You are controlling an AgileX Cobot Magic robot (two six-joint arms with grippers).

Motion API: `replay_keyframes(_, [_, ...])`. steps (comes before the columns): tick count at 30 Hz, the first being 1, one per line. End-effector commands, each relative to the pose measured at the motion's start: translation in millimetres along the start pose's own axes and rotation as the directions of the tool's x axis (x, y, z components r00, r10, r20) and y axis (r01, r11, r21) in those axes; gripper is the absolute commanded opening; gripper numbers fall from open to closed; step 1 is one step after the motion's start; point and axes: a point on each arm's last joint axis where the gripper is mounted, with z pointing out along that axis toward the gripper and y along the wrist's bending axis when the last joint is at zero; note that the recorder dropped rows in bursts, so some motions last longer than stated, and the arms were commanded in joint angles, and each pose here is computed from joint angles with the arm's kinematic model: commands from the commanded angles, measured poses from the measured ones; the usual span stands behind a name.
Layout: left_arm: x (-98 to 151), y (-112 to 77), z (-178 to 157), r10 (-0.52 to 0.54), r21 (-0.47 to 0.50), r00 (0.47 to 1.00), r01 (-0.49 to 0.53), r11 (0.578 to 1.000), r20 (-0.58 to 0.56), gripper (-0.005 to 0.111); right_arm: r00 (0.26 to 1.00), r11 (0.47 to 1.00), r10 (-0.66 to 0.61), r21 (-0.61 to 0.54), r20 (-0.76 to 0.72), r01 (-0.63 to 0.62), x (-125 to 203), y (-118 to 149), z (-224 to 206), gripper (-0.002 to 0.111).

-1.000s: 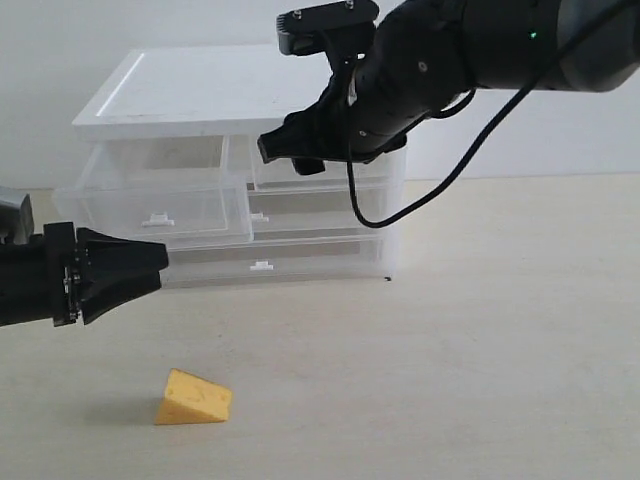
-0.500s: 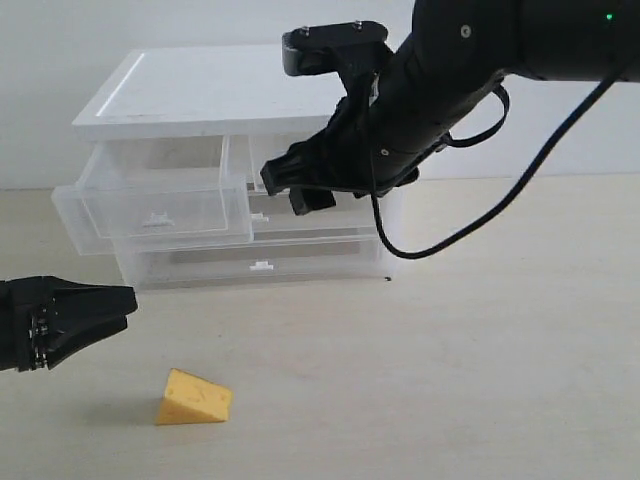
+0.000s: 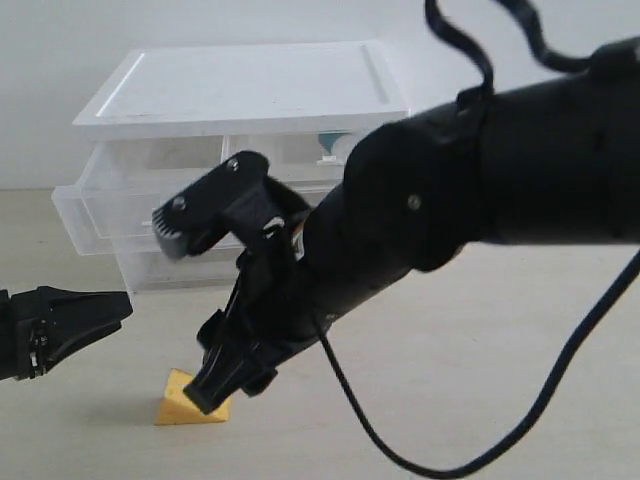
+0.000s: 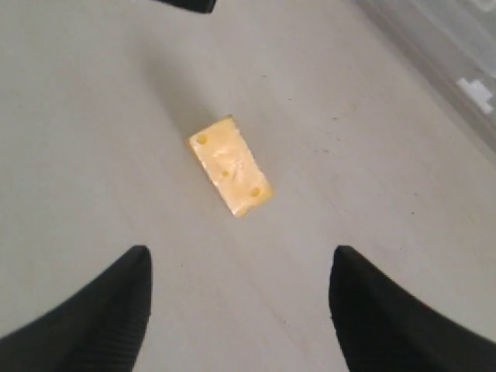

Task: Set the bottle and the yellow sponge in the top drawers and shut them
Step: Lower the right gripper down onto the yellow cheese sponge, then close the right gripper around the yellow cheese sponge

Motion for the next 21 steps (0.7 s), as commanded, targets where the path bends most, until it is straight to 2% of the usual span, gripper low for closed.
replay_keyframes(1, [-1, 0.6, -1, 0.012, -0.008, 1.0, -0.012, 1.0, 0.019, 0.044, 0.996, 0.996, -0.088, -0.009, -0.004, 0.088, 6, 9, 26, 0.059])
replay_keyframes(10, [-1, 0.6, -1, 0.025, -0.009, 1.0, -0.025, 1.0, 0.019, 0.044, 0.988, 0.988, -0.153, 0.011, -0.001, 0.153, 17, 7, 75, 0.059])
replay_keyframes(21, [-1, 0.7, -1, 0.024, -0.01, 0.999, -0.024, 1.0, 0.023, 0.044, 0.982, 0.982, -0.188, 0.008, 0.01, 0.188, -2, 5, 101, 0.059])
